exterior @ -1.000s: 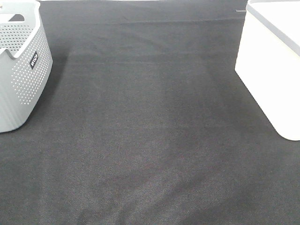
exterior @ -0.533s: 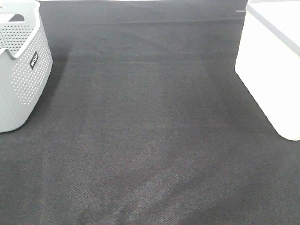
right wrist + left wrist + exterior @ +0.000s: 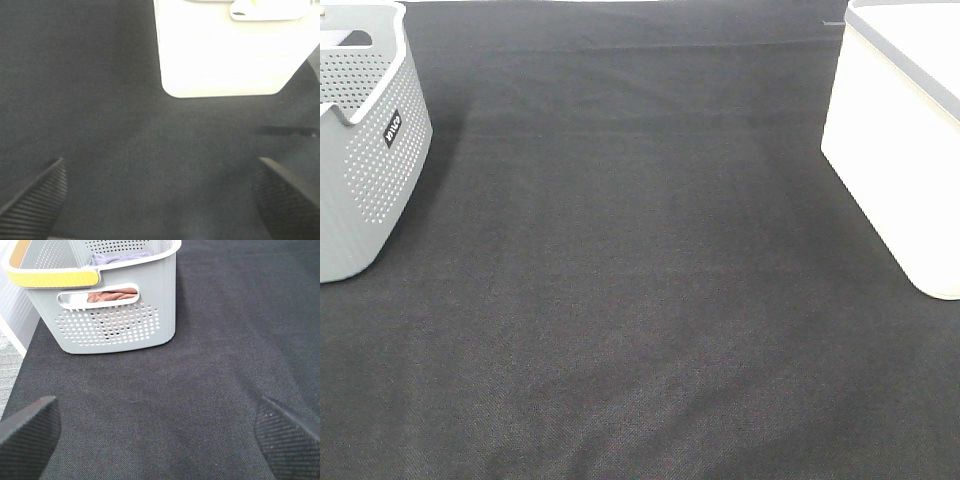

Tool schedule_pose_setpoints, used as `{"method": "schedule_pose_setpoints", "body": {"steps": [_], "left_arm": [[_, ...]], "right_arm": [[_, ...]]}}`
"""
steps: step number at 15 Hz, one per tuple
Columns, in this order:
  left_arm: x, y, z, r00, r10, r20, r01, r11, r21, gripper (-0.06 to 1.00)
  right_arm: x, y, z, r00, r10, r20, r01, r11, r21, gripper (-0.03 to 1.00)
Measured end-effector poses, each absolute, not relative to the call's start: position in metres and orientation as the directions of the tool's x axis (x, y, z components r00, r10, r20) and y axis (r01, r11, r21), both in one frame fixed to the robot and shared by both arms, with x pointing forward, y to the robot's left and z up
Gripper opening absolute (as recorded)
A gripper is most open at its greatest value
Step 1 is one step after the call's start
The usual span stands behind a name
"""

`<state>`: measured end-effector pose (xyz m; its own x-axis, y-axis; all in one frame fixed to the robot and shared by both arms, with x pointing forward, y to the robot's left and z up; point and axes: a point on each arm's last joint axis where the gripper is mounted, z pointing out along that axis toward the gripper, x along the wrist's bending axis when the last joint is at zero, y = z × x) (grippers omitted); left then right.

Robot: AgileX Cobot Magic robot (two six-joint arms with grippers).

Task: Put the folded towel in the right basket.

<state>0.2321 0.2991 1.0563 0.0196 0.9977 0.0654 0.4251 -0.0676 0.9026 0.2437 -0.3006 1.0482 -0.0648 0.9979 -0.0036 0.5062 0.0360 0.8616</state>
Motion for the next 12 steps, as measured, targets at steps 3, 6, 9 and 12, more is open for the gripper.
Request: {"method": "schedule_pose_setpoints", "body": {"steps": [3,6,9,12], "left_arm": [[0.2321,0.2991,1.0563,0.02,0.998,0.065,0.425,-0.068,0.903,0.98],[0.2321,0.2991,1.0563,0.02,0.998,0.065,0.425,-0.068,0.903,0.98],[0.2321,0.2991,1.0563,0.02,0.998,0.065,0.425,-0.068,0.903,0.98],[0.2321,0.2991,1.0563,0.02,0.998,0.065,0.425,-0.068,0.903,0.98]], "right_arm": [[0.2363,-0.3013,1.0369,-0.065,0.998,-0.004,0.527,0.038,0.849,0.96],[0.2365,-0.3012,1.0364,-0.066,0.998,-0.004,0.528,0.038,0.848,0.96],[0.2365,-0.3009,1.0364,-0.068,0.998,0.0,0.529,0.036,0.848,0.96],[0.2364,-0.3008,1.0364,-0.034,0.999,0.0,0.53,0.018,0.848,0.96]]}}
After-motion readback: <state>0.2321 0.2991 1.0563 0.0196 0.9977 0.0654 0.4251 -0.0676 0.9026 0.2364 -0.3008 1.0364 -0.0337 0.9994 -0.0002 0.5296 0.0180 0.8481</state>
